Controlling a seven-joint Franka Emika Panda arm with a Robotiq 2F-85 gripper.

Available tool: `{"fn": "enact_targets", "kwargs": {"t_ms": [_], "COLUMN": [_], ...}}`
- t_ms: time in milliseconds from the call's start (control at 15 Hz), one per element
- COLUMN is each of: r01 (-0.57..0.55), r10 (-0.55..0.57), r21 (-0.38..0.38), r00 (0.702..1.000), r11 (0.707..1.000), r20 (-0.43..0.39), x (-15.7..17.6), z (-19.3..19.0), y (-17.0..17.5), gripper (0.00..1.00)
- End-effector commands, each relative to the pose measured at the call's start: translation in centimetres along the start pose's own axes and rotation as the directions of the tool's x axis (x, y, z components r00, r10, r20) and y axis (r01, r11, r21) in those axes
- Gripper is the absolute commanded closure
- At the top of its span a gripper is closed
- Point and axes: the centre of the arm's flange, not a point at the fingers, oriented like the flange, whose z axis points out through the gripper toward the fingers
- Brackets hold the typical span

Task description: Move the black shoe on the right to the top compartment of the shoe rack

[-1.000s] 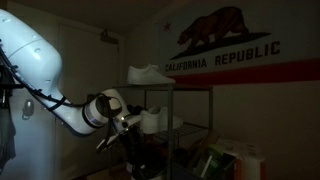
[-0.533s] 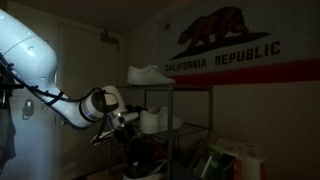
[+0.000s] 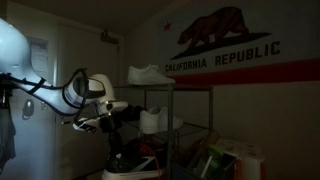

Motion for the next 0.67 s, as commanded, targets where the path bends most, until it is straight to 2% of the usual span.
{"fn": "enact_targets", "kwargs": {"t_ms": [0,333,600], "r01": [0.065,0.177,0.272], "r10": [-0.066,-0.179,-0.272], "r21": [0.014,0.044,0.013], "r00": [0.998,0.982,0.955], "r11": [0.998,0.983,0.962], "r20": [0.011,0.053,0.119], "x": [-1.7,-2.6,-3.7], "z": [-3.7,-7.9,-10.9], "y": [3.7,7.1,10.2], "gripper": [0.92,0.92,0.92]}}
